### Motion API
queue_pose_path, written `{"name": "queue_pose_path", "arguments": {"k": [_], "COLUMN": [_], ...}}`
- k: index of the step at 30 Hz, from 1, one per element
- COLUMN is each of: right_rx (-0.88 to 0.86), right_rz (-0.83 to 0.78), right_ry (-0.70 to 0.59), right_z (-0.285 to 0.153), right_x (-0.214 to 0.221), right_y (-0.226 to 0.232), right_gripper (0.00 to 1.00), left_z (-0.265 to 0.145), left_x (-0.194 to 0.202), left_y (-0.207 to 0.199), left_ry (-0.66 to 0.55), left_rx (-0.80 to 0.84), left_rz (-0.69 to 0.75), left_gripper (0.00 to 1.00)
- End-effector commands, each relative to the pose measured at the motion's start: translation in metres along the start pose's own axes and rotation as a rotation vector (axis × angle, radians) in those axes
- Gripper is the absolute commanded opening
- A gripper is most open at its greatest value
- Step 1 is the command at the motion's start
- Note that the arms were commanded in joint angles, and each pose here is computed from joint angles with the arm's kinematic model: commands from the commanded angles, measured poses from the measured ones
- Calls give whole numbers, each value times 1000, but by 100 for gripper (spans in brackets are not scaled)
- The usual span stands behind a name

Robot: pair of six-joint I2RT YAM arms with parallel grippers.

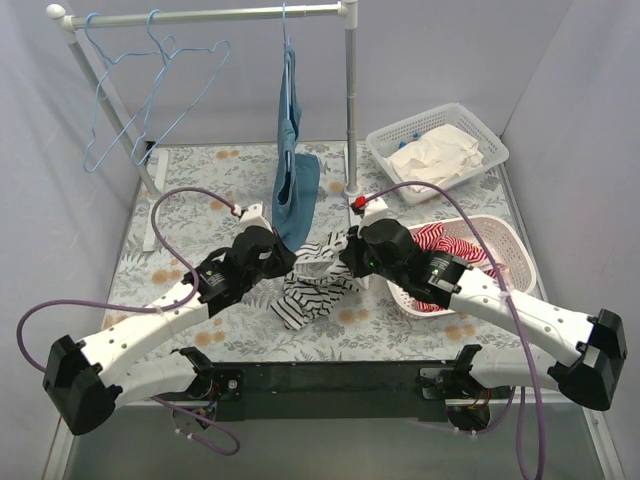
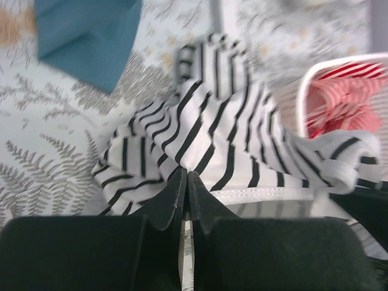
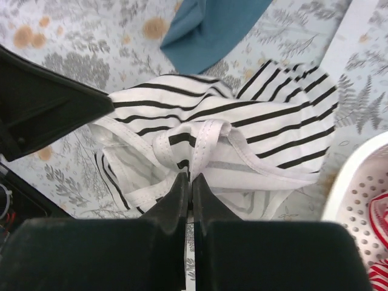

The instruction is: Place the tank top on the hanger

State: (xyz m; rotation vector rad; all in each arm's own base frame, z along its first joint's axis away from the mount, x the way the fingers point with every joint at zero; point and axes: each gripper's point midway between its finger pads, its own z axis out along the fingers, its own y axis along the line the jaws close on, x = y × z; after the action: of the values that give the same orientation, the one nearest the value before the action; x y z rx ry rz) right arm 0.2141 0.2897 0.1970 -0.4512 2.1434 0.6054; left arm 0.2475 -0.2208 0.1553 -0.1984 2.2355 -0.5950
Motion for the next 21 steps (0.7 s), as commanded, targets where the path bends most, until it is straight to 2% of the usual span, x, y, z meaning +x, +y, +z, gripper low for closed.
{"name": "queue_pose_path", "arguments": {"k": [1,4,11,16,18,21], "right_rx": [148,143,110,78,31,-56], "right_rz": [-44,-40,-89,-110,-113,-96], "right_ry": [-172,-285,-494,-567,-566,-477], "right_z": [-44,-70,-115,-134,-136,-114], "right_x": [-60,-104,-195,-228,-231,-209], "right_y": [-27,-21,2,15,24,40], "right_gripper": [1,1,1,1,1,1], "left_z": [-45,-76,-120,-144,-145,-138], "left_x": [-68,-108,-163,-189,-188,-166], "left_y": [-5,-22,-42,-38,-34,-24], "left_ry": [-202,-295,-405,-466,-450,-380], "left_rx": [-31,0,-5,-66,-91,-100], "left_rz": [-23,-27,12,56,71,85], "left_gripper": [0,0,0,0,0,0]}}
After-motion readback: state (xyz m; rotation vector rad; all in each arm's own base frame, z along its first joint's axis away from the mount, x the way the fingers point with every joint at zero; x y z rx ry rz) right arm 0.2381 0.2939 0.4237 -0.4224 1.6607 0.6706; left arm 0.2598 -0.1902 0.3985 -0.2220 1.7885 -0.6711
